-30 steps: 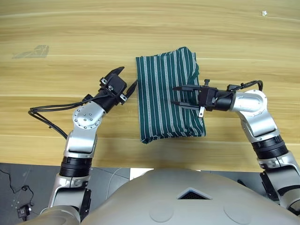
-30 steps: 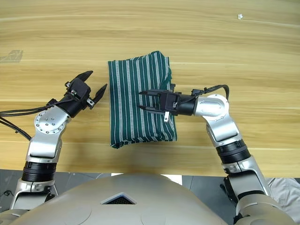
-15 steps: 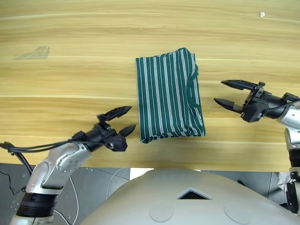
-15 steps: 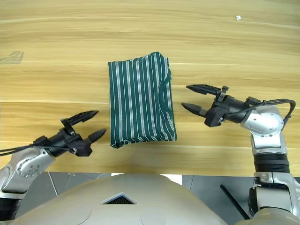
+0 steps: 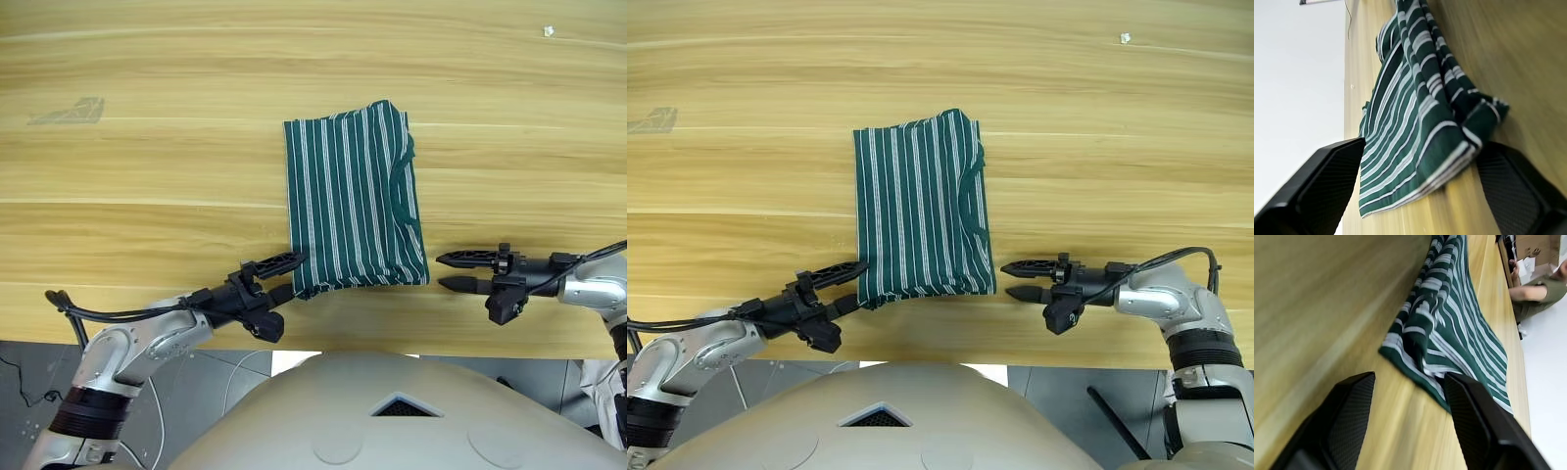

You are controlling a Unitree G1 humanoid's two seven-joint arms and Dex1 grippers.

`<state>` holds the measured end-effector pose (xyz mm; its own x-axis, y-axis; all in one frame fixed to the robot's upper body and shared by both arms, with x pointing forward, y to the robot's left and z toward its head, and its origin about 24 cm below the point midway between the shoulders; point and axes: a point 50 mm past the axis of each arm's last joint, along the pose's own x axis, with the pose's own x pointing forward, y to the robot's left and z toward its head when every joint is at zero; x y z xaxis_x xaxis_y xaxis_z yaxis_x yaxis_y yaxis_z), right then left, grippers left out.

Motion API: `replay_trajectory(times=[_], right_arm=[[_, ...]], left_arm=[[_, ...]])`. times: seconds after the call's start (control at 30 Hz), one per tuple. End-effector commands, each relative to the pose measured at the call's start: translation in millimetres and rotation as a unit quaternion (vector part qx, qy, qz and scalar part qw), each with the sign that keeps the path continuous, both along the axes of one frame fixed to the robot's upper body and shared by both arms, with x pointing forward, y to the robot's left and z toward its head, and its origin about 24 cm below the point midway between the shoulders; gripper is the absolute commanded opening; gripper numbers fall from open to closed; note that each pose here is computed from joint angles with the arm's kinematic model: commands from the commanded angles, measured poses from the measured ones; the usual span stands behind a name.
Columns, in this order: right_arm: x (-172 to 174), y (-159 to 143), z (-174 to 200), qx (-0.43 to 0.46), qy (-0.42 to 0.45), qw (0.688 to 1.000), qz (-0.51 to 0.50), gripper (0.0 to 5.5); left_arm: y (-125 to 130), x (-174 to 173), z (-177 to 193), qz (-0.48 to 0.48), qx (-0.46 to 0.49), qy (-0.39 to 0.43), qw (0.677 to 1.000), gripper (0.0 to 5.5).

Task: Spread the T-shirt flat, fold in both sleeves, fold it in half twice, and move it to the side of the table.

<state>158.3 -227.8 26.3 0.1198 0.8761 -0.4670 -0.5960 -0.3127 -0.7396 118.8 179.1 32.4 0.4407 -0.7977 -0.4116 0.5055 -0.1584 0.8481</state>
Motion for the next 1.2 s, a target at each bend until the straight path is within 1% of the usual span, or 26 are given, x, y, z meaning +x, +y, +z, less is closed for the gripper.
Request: replay_trajectory(times=[0.03,0.07,0.1,0.13,0.4,0.47,0.57,0.67,0.8,0.87,0.93,1.0,1.03,1.13,1.2], right_arm=[[3.8,13.5,-6.9,-0.004,0.004,1.000,0.022,2.65],[5.3,18.7,-8.0,0.001,0.000,1.000,0.028,2.65],[6.9,22.9,-8.6,0.006,-0.002,0.999,0.031,2.65],[8.1,25.6,-9.4,0.009,-0.003,0.999,0.033,2.65],[10.8,25.1,-13.4,0.000,0.003,1.000,0.021,2.65],[10.8,24.8,-13.9,-0.002,0.005,1.000,0.019,2.37],[11.5,25.3,-13.4,0.000,0.006,1.000,0.018,1.69],[11.6,26.5,-13.3,0.004,0.008,1.000,0.016,1.23],[11.6,27.8,-13.4,0.008,0.014,1.000,0.012,0.41],[12.1,30.1,-12.1,0.022,0.029,0.999,-0.002,0.10],[13.3,32.5,-8.3,0.041,0.063,0.997,-0.027,0.07],[17.1,34.6,1.9,0.066,0.148,0.984,-0.077,0.07],[17.8,34.8,7.1,0.074,0.199,0.973,-0.094,0.07],[16.3,30.2,30.7,0.085,0.364,0.921,-0.113,0.07],[13.0,26.4,45.3,0.077,0.435,0.891,-0.106,0.07]], left_arm=[[3.7,-5.9,-13.1,-0.013,0.044,0.033,0.998,4.04],[4.4,-5.6,-13.3,-0.014,0.048,0.033,0.998,4.04],[5.4,-4.6,-12.6,-0.014,0.051,0.031,0.998,3.82],[6.6,-3.3,-11.6,-0.015,0.053,0.029,0.998,3.78],[12.6,-2.9,-11.9,-0.011,0.066,0.035,0.997,2.43],[12.8,-2.7,-13.3,-0.011,0.068,0.039,0.997,2.15],[12.7,-2.7,-14.4,-0.009,0.069,0.041,0.997,1.57],[12.3,-2.2,-15.1,-0.008,0.068,0.042,0.997,1.19],[13.3,-0.9,-14.1,-0.006,0.068,0.042,0.997,0.57],[15.0,0.1,-13.4,0.003,0.061,0.048,0.997,0.30],[16.3,-0.7,-11.9,0.017,0.044,0.068,0.997,0.16],[18.5,0.0,-4.9,0.051,0.006,0.121,0.991,0.14],[19.6,0.8,-0.1,0.066,-0.013,0.147,0.987,0.14],[21.7,7.5,28.8,0.110,-0.092,0.215,0.966,0.13],[20.1,7.6,47.3,0.111,-0.130,0.255,0.952,0.13]])
